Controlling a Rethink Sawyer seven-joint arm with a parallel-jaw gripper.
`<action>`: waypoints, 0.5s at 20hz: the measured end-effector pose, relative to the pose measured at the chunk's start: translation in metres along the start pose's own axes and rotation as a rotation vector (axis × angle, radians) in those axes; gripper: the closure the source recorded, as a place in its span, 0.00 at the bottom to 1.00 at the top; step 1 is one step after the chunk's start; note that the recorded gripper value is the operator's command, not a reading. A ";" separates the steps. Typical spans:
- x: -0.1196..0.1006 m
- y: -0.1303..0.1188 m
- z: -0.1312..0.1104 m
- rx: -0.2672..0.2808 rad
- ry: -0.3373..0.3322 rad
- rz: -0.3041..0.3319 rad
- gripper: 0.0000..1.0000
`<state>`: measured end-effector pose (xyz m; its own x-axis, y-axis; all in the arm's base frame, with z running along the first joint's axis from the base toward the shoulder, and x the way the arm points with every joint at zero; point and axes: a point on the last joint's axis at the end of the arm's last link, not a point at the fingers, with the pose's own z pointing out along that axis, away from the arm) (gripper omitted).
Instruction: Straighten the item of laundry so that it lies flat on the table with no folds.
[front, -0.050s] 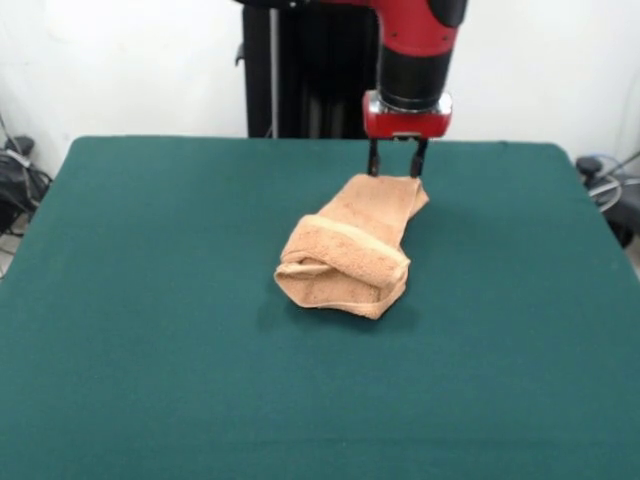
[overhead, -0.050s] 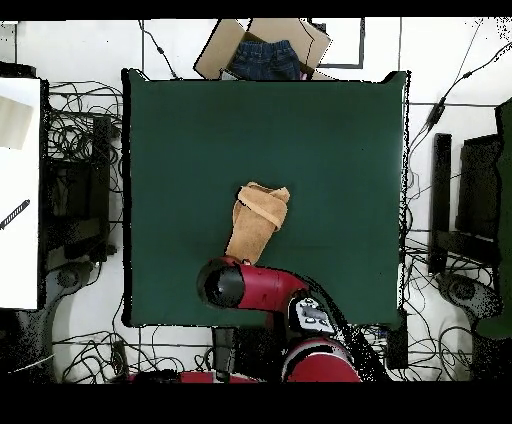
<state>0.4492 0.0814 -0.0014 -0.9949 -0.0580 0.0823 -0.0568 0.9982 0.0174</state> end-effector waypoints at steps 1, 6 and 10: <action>-0.004 0.000 0.002 0.001 -0.004 -0.003 0.00; -0.018 -0.001 0.012 0.004 -0.018 -0.007 0.00; -0.022 -0.001 0.016 0.003 -0.020 -0.007 0.00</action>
<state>0.4703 0.0817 -0.0193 -0.9959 -0.0650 0.0624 -0.0642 0.9978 0.0148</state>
